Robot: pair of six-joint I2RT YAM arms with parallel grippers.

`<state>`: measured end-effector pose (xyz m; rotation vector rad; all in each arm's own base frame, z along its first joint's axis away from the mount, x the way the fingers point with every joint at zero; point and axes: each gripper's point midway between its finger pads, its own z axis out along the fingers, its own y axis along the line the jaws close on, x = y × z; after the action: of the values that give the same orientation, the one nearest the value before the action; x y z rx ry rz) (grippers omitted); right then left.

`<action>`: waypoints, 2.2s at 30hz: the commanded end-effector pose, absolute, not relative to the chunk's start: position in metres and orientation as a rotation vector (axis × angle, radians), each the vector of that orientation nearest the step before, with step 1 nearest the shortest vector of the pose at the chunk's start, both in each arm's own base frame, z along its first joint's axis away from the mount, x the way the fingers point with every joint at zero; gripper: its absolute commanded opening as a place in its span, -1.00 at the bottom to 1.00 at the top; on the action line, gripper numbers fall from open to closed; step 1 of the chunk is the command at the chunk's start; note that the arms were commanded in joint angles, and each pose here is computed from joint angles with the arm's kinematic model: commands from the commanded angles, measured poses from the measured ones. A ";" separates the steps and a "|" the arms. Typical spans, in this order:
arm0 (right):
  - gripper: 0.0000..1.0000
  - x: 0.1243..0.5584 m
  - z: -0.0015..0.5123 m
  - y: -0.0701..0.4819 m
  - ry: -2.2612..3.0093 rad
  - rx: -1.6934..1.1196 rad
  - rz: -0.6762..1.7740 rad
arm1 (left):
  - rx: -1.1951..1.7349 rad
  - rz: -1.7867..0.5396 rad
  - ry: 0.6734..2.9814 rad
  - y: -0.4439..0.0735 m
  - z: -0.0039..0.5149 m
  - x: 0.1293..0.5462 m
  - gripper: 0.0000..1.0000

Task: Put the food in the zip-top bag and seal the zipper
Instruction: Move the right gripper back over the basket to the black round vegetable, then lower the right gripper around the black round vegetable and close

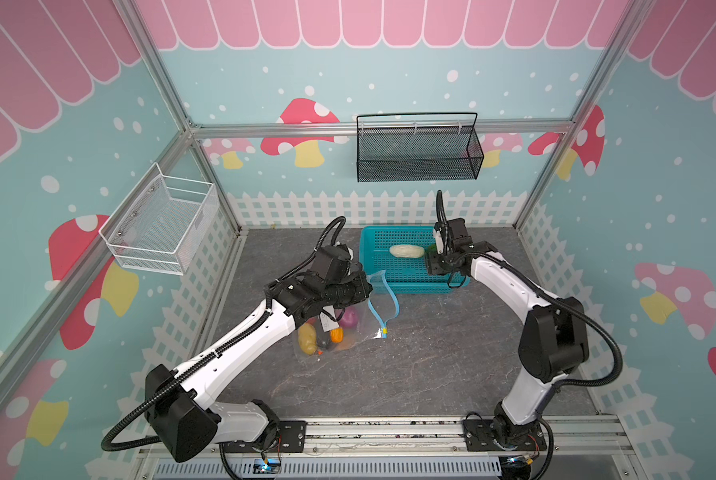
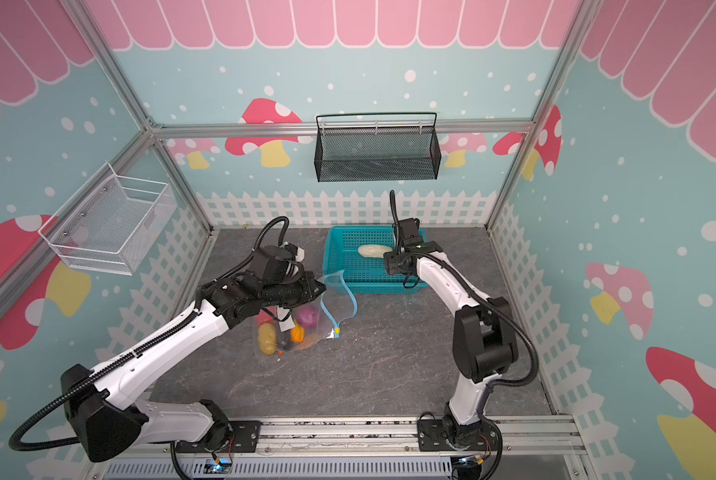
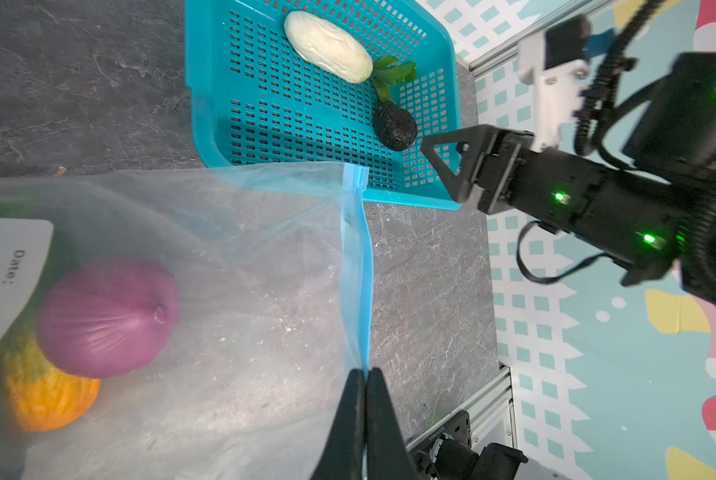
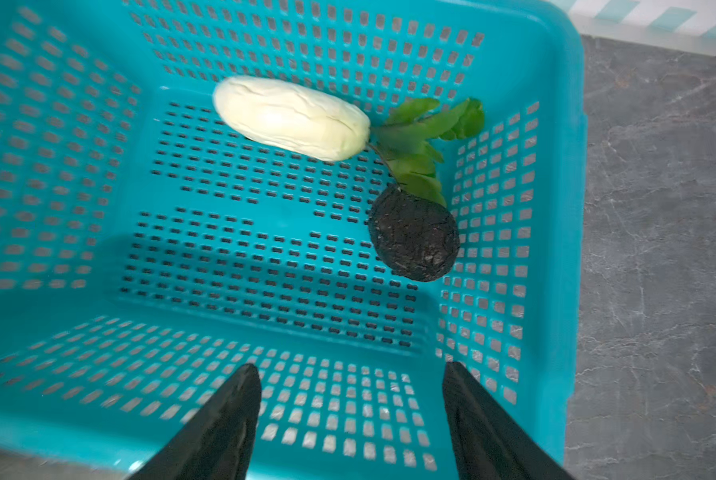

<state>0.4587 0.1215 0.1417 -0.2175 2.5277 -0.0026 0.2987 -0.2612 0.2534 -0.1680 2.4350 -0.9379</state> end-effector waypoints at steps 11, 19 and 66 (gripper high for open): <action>0.62 0.510 0.090 0.103 2.594 -0.195 -0.131 | -0.134 -0.953 2.414 -0.262 0.259 0.299 -1.00; 0.77 0.519 0.074 0.099 2.626 -0.170 -0.099 | -0.137 -0.959 2.425 -0.264 0.256 0.300 -1.00; 0.33 0.517 0.058 0.146 2.622 -0.187 0.283 | -0.129 -0.956 2.443 -0.269 0.251 0.299 -1.00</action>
<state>0.5211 0.1422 0.0544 -0.1807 2.6270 0.2492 0.2986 -0.2676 0.2467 -0.1458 2.4584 -0.9516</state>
